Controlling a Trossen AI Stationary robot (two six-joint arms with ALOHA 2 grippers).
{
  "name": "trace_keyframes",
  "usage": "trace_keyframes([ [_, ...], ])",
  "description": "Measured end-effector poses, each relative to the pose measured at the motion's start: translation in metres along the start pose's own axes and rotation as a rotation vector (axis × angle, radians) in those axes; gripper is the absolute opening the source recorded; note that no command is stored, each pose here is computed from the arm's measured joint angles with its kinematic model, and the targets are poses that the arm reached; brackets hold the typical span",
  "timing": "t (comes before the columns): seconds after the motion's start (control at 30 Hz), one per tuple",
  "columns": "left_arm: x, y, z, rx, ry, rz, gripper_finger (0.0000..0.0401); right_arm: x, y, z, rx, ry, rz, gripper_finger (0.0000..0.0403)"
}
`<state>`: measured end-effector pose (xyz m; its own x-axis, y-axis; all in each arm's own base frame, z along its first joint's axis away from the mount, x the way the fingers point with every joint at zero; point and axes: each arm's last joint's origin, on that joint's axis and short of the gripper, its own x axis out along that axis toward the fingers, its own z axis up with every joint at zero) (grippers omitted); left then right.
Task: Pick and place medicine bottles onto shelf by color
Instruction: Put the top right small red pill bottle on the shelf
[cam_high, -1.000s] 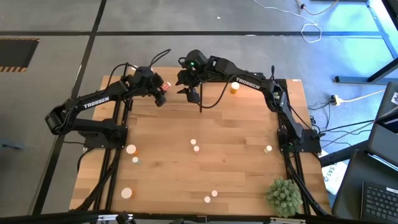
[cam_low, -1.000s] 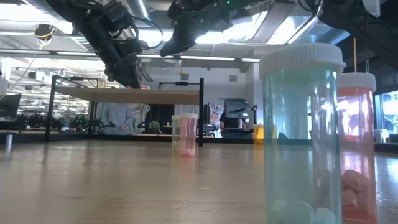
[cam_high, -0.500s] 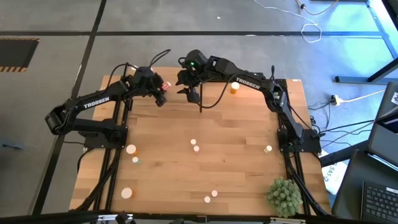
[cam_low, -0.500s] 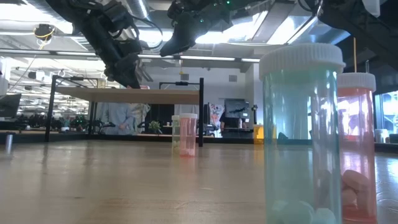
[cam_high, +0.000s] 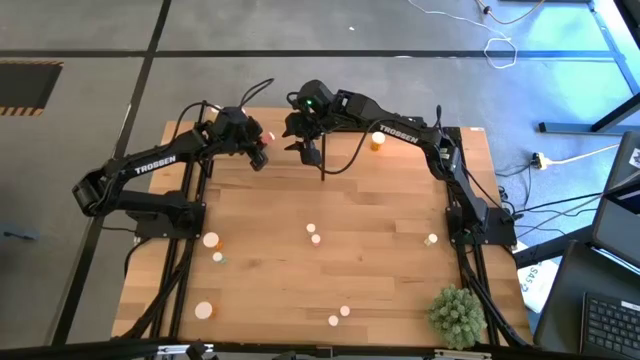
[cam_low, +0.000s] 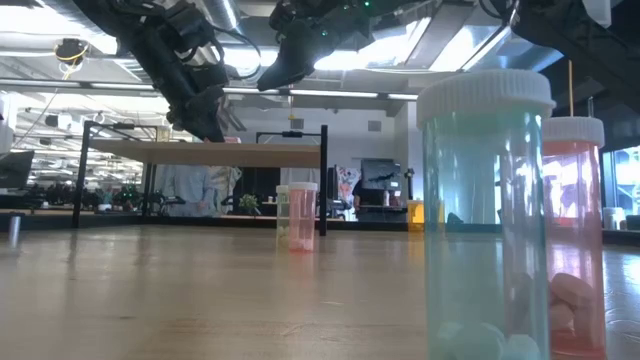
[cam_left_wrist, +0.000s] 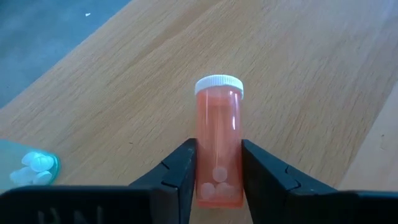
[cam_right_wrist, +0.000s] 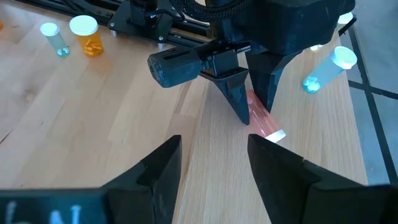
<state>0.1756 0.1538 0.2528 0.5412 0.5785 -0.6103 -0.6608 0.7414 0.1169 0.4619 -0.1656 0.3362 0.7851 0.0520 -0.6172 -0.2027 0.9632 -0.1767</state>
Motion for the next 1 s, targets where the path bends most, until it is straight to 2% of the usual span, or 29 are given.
trace_keyframes([
  [0.17,0.0,0.0,0.0,-0.006,-0.005,0.0,0.0101,0.0,0.0,0.0,0.0,0.0,0.0,0.0187],
  [0.5,-0.005,0.001,0.004,-0.096,-0.044,0.001,0.01,0.0,0.0,0.0,0.0,0.0,0.0,0.0187],
  [0.87,-0.044,0.002,0.013,-0.111,-0.205,0.03,0.0099,0.0,0.0,0.0,0.0,0.0,0.0,0.0187],
  [1.0,-0.053,-0.002,0.015,-0.114,-0.31,0.042,0.0099,0.0,0.0,0.0,0.0,0.0,0.0,0.0187],
])
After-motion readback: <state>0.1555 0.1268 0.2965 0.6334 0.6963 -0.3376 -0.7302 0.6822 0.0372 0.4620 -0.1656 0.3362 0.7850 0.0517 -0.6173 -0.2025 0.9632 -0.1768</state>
